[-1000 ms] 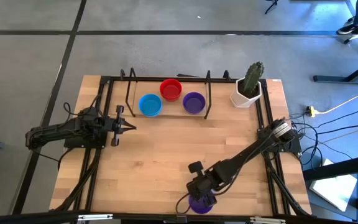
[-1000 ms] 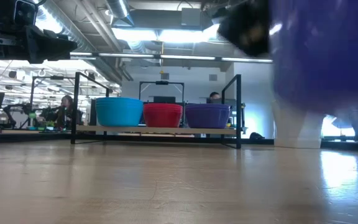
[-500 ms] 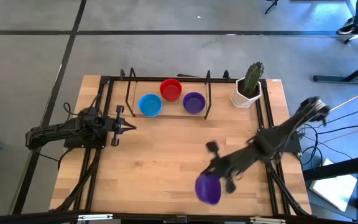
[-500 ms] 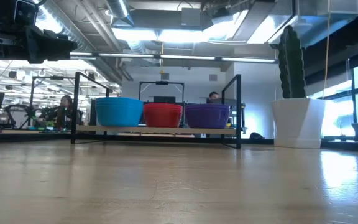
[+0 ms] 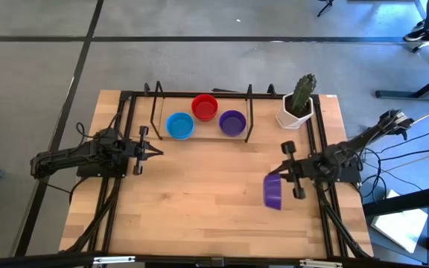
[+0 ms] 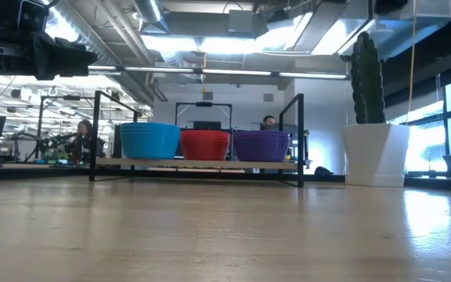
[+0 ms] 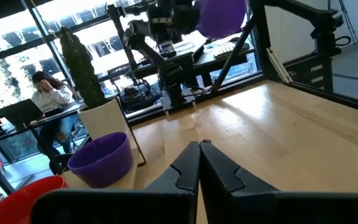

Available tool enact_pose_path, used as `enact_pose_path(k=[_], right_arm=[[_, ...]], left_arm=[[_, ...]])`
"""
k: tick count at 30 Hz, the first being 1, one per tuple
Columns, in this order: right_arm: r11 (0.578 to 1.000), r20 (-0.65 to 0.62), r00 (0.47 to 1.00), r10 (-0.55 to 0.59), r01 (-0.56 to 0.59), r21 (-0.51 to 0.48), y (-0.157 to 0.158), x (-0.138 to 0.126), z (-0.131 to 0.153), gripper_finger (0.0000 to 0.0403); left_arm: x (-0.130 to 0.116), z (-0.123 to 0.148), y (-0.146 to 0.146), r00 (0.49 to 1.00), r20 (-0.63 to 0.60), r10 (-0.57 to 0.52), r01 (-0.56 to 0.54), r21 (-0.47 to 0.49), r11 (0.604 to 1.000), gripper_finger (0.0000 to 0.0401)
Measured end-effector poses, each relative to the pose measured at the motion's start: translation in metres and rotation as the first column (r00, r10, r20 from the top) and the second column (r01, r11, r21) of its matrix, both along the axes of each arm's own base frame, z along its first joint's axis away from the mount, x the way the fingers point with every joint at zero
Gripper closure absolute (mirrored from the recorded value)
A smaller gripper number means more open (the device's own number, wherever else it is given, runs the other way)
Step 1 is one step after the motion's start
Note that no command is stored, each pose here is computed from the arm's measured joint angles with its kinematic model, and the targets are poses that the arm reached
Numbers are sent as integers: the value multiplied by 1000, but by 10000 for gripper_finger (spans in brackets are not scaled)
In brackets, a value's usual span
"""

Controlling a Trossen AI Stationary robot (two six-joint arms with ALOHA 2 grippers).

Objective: Pick & Place Mini bowls
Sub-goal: Stack the purple bowl on top of the purple bowl on the shelf

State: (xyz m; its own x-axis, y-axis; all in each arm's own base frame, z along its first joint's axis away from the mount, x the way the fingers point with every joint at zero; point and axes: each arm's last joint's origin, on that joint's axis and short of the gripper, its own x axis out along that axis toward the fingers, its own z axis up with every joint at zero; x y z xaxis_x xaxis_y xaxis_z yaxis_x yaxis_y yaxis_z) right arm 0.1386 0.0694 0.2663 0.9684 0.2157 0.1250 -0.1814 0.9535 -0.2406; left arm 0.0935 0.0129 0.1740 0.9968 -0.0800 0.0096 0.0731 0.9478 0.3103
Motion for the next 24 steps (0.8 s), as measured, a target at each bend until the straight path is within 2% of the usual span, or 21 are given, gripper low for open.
enact_pose_path(k=[5, 8, 14, 24], right_arm=[[1000, 123, 992, -15, 13, 23, -12, -20, -29, 397], [997, 177, 983, -38, 25, 74, -18, -31, -34, 397], [993, 237, 970, -49, 22, 112, -26, -44, -43, 393], [987, 164, 979, -124, 105, 123, -32, -50, -55, 391]], left_arm=[[0, 0, 0, 1000, 0, 0, 0, 8, 1000, 394], [0, 0, 0, 1000, 1, 0, 0, 23, 1000, 397], [0, 0, 0, 1000, 1, 0, 0, 15, 1000, 397], [0, 0, 0, 1000, 3, 3, -3, 39, 999, 398]])
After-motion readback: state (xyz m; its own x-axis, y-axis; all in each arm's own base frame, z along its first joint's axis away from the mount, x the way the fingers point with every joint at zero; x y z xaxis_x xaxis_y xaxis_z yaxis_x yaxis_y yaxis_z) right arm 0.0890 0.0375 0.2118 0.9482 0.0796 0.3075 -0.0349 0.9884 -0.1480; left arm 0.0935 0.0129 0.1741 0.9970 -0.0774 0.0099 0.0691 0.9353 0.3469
